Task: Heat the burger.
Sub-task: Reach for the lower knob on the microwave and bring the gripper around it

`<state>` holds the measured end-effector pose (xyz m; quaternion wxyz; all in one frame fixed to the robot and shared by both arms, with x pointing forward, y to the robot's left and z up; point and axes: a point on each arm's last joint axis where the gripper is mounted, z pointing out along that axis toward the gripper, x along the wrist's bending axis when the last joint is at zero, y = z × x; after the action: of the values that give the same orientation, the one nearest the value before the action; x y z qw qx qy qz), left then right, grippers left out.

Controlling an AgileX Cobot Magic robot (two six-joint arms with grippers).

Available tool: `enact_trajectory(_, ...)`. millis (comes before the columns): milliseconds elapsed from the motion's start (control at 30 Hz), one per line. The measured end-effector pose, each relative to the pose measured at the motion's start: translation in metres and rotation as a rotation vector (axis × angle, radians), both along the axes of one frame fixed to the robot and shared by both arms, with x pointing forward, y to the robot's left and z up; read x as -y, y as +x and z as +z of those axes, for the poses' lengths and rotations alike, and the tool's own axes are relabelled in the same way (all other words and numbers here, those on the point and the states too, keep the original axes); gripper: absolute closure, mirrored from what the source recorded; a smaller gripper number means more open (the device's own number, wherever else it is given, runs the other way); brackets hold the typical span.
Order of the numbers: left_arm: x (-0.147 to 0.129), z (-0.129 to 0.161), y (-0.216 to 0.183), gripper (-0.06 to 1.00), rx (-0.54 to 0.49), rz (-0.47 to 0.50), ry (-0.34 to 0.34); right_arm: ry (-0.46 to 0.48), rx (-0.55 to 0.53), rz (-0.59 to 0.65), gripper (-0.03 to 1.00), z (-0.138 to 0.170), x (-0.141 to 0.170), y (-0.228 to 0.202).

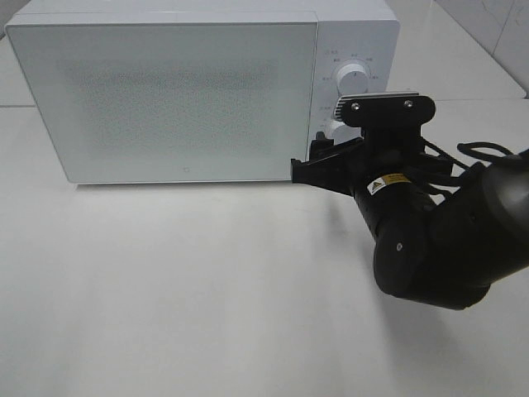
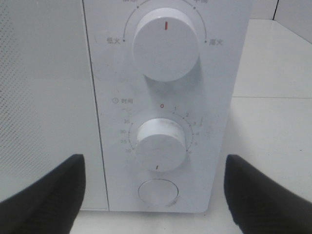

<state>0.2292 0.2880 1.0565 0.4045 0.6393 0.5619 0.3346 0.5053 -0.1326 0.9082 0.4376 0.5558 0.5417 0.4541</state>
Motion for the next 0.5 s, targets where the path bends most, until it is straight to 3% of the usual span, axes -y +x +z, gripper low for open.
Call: enact_trajectory(500,0.000,0.000,0.000,-0.03,0.000,0.000,0.000,-0.020,-0.023,0.010,0.20,-0.016,-0.002,0.031)
